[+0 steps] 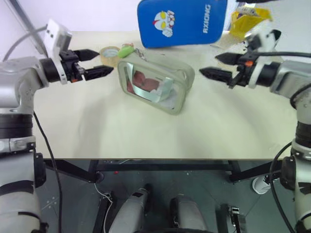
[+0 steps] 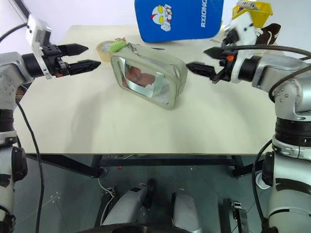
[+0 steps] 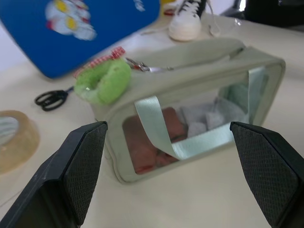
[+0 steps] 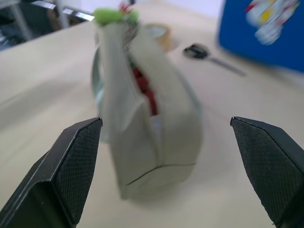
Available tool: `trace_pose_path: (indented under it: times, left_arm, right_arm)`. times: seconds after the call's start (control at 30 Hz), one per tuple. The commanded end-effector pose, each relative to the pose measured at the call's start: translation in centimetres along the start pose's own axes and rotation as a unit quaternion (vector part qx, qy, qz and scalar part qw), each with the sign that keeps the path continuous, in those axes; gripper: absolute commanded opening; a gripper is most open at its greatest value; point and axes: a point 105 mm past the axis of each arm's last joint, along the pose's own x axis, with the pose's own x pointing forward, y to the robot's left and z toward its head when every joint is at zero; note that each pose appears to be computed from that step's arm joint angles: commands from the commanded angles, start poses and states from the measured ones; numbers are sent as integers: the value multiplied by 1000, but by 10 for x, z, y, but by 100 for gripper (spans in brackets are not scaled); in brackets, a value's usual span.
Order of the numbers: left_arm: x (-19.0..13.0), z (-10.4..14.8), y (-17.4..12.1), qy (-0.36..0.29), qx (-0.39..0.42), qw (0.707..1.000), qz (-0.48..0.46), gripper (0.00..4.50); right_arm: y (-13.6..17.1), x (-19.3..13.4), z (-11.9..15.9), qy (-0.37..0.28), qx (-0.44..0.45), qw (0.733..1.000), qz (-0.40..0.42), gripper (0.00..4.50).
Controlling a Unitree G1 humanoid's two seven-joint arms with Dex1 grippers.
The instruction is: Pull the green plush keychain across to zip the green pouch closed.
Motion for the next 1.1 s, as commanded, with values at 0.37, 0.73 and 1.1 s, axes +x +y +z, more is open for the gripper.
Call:
trace_pose_path:
  times: [0.37, 0.73, 1.1]
  left_arm:
    - [-1, 24, 4, -26, 56, 998, 19, 441]
    - [-13, 37, -46, -31, 72, 996, -40, 441]
    - [-37, 19, -42, -19, 59, 997, 36, 450]
  right_arm:
    - [16, 20, 39, -34, -84, 996, 26, 450]
    - [50, 116, 41, -9, -100, 992, 71, 450]
    - [53, 146, 12, 44, -167, 978, 117, 320]
